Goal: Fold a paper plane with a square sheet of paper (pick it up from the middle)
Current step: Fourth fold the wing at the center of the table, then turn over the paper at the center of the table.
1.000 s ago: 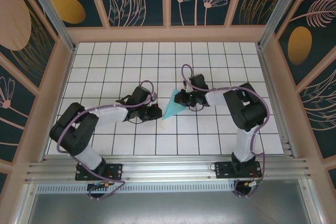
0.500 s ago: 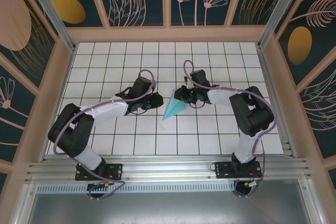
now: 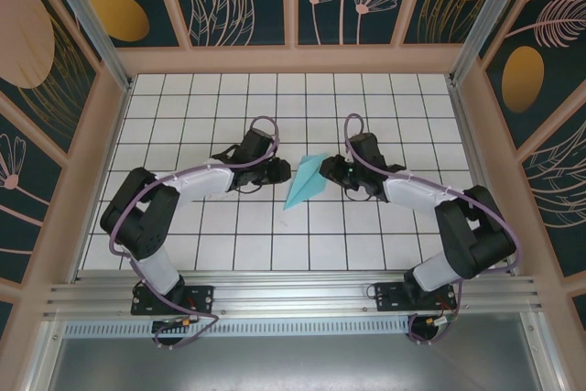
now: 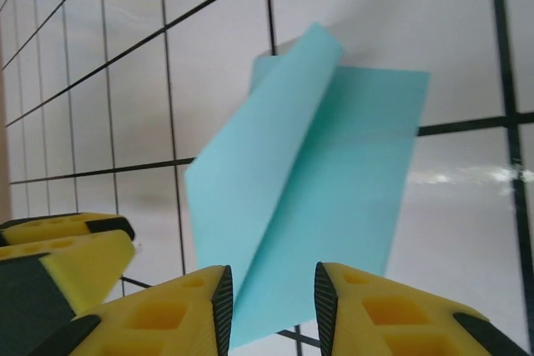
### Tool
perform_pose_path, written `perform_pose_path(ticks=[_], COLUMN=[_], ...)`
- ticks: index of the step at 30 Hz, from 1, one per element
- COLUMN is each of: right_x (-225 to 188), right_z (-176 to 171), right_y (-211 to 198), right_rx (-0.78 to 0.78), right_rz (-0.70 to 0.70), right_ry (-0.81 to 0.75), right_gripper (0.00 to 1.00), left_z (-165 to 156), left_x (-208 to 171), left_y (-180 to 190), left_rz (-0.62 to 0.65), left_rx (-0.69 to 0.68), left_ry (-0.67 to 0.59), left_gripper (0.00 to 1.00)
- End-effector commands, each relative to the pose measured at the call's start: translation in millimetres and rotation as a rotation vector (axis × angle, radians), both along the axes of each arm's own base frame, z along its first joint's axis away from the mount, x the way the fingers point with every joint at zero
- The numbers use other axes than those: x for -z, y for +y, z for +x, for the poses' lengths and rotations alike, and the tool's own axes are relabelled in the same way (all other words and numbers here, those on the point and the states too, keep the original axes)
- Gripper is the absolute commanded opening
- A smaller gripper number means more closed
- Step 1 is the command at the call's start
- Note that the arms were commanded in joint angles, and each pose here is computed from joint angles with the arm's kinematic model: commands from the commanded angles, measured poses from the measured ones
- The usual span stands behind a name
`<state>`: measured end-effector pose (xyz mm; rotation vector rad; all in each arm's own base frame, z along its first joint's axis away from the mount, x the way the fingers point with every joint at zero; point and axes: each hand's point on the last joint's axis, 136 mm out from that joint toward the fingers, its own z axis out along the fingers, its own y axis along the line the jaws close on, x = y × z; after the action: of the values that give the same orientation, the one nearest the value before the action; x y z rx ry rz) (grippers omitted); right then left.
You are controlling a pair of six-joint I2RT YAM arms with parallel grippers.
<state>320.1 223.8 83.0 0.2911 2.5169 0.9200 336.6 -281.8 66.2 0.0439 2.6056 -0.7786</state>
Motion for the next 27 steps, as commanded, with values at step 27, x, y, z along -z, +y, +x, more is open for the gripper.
perform_pose_path(ticks=[27], right_x=[35], right_z=[-14], right_y=[18], right_rx=[0.029], right_rz=[0.164], right_ry=[0.155], right_gripper=[0.51], left_z=[-9], left_x=[37], left_y=[-26], left_rz=[0.101], left_rx=[0.095], left_ry=[0.057], left_gripper=[0.45])
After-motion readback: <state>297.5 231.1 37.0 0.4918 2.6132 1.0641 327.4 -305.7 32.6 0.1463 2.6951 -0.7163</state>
